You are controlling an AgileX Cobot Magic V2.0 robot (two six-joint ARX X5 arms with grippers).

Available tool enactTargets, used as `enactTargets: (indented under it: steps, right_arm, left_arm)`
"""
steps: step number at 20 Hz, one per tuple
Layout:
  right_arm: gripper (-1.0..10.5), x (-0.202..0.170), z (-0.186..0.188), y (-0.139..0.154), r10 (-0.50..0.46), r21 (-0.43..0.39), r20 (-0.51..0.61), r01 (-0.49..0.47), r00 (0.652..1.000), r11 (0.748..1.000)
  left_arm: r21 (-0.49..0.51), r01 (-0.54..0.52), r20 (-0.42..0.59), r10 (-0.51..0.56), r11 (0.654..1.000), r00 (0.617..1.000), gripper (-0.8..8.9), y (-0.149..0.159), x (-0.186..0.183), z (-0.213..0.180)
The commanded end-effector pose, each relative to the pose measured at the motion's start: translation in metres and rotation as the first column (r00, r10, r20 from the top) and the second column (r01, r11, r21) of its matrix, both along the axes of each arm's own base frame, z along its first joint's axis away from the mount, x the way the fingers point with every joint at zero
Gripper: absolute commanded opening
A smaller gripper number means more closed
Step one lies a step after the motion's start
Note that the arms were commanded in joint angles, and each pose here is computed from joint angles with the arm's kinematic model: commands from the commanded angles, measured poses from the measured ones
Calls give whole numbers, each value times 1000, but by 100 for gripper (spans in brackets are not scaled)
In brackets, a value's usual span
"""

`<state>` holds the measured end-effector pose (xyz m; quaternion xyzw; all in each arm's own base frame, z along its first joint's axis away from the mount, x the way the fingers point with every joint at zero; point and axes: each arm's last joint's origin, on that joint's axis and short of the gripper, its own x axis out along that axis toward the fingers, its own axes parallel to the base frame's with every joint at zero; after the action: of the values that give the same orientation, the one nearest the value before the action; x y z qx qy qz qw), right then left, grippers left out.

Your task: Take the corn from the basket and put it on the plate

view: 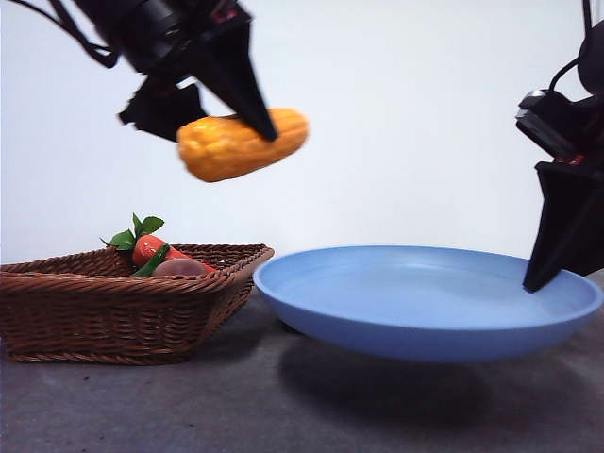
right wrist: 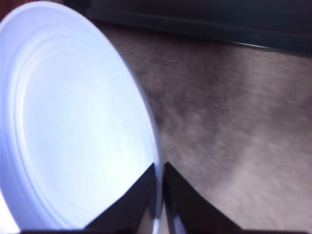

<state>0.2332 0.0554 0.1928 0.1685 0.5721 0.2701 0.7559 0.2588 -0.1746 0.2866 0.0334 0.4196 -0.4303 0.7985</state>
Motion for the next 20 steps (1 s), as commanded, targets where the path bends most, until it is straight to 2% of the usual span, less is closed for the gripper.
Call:
enactTargets:
  steps: [1, 5, 7, 9, 14, 20]
  right_arm:
    - [1, 6, 3, 6, 3, 30, 9, -4, 1000, 1000]
    - [1, 6, 4, 10, 21, 44, 13, -21, 1000, 999]
    - [1, 5, 4, 11, 24, 45, 12, -24, 1000, 999]
    - [1, 5, 4, 11, 24, 45, 12, -24, 1000, 999]
    - [1, 5, 4, 11, 24, 44, 8, -25, 1000, 999]
    - [1, 5, 4, 11, 24, 43, 11, -24, 1000, 999]
  left_arm:
    - [-10, 87, 3, -87, 996, 996, 217, -26, -6, -5]
    - [27, 207, -26, -206, 978, 978, 217, -61, -16, -29]
    - [53, 237, -60, -234, 970, 970, 218, -72, -18, -44]
    - [88, 245, -84, -238, 965, 968, 225, -80, -18, -56]
    - [134, 247, -96, -235, 960, 967, 341, -85, -18, -68]
    - [121, 232, -95, -221, 965, 971, 341, -85, -19, -61]
